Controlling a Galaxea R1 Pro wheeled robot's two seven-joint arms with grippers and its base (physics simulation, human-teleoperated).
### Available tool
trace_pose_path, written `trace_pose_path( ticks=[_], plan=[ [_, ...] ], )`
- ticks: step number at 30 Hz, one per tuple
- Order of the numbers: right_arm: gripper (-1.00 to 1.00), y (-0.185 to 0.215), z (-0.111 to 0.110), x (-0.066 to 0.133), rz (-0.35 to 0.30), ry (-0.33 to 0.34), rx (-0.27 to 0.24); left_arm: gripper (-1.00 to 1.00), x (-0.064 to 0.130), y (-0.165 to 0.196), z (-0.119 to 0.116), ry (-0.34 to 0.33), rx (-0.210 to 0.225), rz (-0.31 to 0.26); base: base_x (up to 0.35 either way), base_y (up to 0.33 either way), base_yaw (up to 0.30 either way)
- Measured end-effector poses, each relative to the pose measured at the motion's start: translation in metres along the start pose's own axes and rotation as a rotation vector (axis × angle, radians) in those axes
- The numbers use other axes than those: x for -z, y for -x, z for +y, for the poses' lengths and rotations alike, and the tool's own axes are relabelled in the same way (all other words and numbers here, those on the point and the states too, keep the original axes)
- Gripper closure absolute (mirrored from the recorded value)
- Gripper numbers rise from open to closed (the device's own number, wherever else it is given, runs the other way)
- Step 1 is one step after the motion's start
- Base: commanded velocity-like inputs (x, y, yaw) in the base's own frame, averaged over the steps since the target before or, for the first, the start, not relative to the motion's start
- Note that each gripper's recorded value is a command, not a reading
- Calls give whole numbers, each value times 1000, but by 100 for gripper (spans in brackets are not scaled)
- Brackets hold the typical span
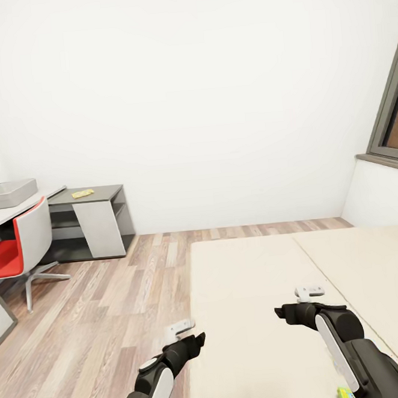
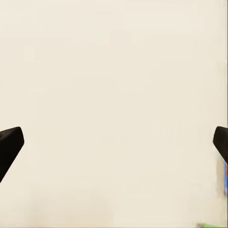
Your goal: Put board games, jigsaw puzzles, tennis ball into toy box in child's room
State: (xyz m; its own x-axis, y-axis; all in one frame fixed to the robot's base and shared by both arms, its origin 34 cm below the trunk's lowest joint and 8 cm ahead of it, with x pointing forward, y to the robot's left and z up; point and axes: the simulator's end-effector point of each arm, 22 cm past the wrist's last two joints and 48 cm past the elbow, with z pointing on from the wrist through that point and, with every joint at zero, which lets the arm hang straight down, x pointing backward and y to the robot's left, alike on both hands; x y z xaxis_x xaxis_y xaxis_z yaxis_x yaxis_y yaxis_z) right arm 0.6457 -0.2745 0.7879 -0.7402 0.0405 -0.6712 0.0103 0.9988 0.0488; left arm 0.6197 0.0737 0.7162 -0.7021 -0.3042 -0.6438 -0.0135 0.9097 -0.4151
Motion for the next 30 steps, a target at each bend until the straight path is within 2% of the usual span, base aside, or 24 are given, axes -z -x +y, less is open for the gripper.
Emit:
trace_pose_path(
  ticks=[30],
  plan=[
    [-100, -1, 1, 0, 4, 3, -2, -100, 0, 0, 0, 0, 0, 0, 0, -273, 0]
  ],
)
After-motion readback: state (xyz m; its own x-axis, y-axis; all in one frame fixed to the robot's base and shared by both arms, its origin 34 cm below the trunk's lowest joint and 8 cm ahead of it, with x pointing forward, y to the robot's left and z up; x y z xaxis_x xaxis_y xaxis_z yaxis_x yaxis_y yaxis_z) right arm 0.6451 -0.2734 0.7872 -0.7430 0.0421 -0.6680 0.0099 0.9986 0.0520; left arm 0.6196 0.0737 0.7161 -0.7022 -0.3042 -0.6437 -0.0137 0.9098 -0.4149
